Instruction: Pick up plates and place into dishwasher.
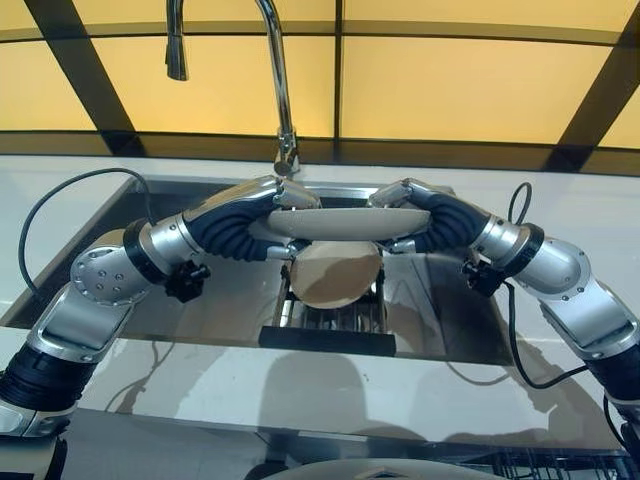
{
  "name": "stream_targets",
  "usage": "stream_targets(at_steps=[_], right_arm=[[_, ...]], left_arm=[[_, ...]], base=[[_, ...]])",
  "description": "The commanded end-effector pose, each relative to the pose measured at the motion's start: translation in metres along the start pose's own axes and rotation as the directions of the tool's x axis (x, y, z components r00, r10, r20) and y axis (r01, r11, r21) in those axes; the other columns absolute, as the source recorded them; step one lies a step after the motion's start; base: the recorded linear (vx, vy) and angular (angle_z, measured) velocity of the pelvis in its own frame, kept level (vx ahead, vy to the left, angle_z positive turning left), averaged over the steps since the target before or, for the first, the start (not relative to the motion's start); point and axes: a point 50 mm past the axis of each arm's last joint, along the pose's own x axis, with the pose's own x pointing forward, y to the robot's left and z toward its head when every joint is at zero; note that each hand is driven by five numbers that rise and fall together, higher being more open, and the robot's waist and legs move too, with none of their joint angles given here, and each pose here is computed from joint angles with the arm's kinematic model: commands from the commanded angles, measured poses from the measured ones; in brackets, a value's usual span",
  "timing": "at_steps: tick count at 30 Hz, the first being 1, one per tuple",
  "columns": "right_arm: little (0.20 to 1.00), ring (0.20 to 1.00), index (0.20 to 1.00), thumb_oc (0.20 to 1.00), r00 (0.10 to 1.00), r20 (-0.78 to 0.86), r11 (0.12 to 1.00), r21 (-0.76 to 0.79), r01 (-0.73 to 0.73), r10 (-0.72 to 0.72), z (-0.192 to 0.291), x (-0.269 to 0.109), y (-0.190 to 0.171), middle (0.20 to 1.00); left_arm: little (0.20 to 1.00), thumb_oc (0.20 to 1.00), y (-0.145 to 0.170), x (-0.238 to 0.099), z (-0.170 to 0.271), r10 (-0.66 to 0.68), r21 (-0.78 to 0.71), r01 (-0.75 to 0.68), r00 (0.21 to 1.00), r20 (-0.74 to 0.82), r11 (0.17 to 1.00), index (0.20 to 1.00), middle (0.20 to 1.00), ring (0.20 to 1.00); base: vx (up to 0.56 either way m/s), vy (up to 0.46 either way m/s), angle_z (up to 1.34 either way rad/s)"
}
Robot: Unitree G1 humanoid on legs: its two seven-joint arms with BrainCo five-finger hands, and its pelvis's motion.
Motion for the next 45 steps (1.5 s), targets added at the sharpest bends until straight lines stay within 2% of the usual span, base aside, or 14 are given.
stream_targets(at_steps=[1,9,10,11,15,20,27,33,45], right_arm=[[0.2,0.2,0.2,0.2,0.99,0.105,0.994,0.055,0.093,-0.098,0.01,0.005,0.005,0.2],[0.2,0.2,0.2,0.2,0.967,0.113,0.974,0.032,0.226,-0.228,0.01,0.0,-0.001,0.2],[0.2,0.2,0.2,0.2,0.959,0.11,0.965,0.025,0.26,-0.261,0.009,-0.002,-0.004,0.2],[0.2,0.2,0.2,0.2,0.955,0.108,0.961,0.021,0.275,-0.275,0.007,-0.002,-0.005,0.2],[0.2,0.2,0.2,0.2,0.935,0.086,0.938,-0.019,0.346,-0.344,0.002,-0.01,-0.013,0.2],[0.2,0.2,0.2,0.2,0.919,0.067,0.918,-0.064,0.391,-0.387,0.002,-0.02,-0.02,0.2],[0.2,0.2,0.2,0.2,0.887,0.036,0.874,-0.157,0.459,-0.46,-0.001,-0.038,-0.034,0.2],[0.2,0.2,0.2,0.2,0.843,0.003,0.818,-0.24,0.523,-0.538,-0.002,-0.056,-0.048,0.2],[0.2,0.2,0.2,0.2,0.683,-0.12,0.645,-0.476,0.598,-0.721,-0.005,-0.114,-0.078,0.2]], left_arm=[[0.2,0.2,0.021,0.003,0.025,0.14,0.006,-0.143,0.972,0.19,0.99,0.2,0.2,0.2],[0.2,0.2,0.022,0.005,0.02,0.198,-0.004,-0.199,0.969,0.146,0.98,0.2,0.2,0.2],[0.843,0.843,0.022,0.005,0.017,0.209,-0.005,-0.21,0.97,0.126,0.978,0.843,0.843,0.843],[1.0,1.0,0.022,0.004,0.015,0.225,0.0,-0.226,0.967,0.117,0.974,1.0,1.0,1.0],[1.0,1.0,0.03,-0.008,0.006,0.395,-0.018,-0.394,0.916,0.069,0.919,1.0,1.0,1.0],[1.0,1.0,0.034,-0.019,0.005,0.509,0.029,-0.51,0.86,0.044,0.86,1.0,1.0,1.0],[1.0,1.0,0.046,-0.041,0.008,0.671,0.115,-0.673,0.739,0.061,0.731,1.0,1.0,1.0],[1.0,1.0,0.052,-0.055,0.006,0.736,0.117,-0.734,0.676,0.036,0.669,1.0,1.0,1.0],[1.0,1.0,0.055,-0.072,-0.006,0.801,0.117,-0.793,0.598,-0.04,0.598,1.0,1.0,1.0]], base=[[-0.04,-0.015,-0.01],[-0.05,-0.02,-0.01],[-0.05,-0.022,0.0],[-0.06,-0.023,0.0],[-0.06,-0.012,0.0],[-0.05,-0.003,-0.01],[-0.03,0.006,-0.1],[-0.02,0.011,-0.17],[-0.01,0.005,-0.25]])
